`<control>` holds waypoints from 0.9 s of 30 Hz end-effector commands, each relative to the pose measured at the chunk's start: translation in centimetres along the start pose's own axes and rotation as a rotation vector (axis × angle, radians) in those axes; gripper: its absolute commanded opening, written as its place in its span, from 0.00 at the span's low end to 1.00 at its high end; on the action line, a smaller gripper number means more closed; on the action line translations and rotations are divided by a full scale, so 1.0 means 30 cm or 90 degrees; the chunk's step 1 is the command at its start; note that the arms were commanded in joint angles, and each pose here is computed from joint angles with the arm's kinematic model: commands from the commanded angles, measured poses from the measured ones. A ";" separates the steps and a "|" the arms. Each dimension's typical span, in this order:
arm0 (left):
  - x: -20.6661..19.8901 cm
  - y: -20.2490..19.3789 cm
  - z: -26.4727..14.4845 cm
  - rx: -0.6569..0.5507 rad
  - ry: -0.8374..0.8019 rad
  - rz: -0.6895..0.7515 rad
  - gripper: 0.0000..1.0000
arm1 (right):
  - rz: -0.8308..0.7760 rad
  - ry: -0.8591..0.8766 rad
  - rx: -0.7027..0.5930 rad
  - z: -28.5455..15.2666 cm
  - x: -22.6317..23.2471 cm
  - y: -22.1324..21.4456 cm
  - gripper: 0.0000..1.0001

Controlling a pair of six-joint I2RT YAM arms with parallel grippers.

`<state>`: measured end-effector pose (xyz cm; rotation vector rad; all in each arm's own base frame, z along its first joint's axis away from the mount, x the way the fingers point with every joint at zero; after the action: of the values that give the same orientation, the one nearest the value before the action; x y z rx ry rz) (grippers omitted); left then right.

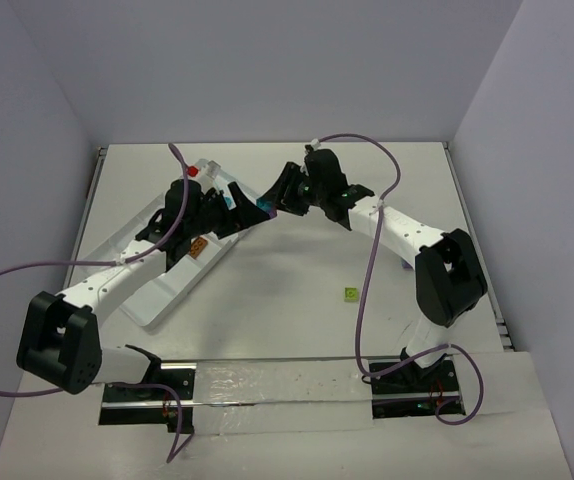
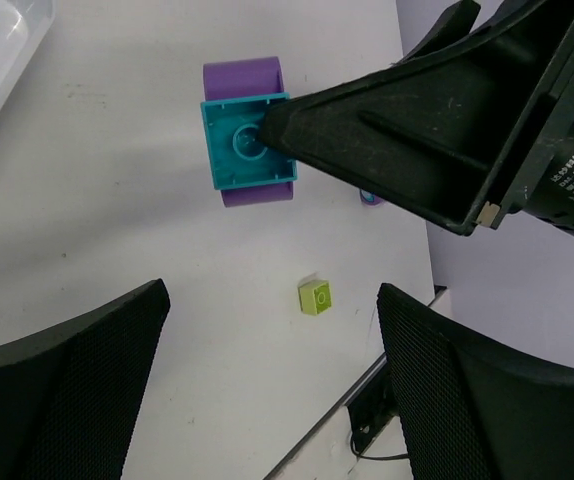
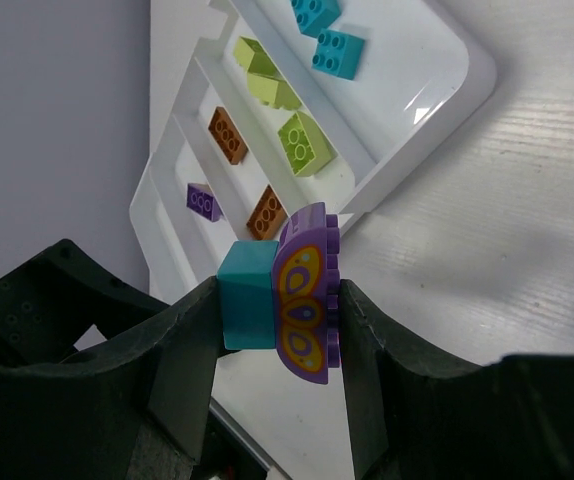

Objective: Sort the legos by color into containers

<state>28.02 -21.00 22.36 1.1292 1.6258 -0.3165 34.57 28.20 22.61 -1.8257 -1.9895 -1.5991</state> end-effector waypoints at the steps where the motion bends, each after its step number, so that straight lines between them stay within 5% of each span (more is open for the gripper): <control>1: -0.042 0.040 0.039 -0.036 -0.028 0.032 0.90 | 0.002 0.034 -0.008 0.006 0.035 0.004 0.32; 27: -0.044 0.095 0.073 -0.092 0.006 0.087 0.63 | -0.012 0.076 0.019 -0.007 0.085 -0.014 0.34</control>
<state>30.83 -21.67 21.51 1.1802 1.6283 -0.1687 33.92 28.90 22.76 -1.7741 -1.9699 -1.5873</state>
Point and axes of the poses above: each gripper's point midway between its finger pads, its own z axis out along the fingers, its own x axis along the line the jaws close on, y = z × x, the point moved 7 cm from there along -z, back along the fingers, and after that the axes turned 15 degrees about -z, right-handed, at the moved point
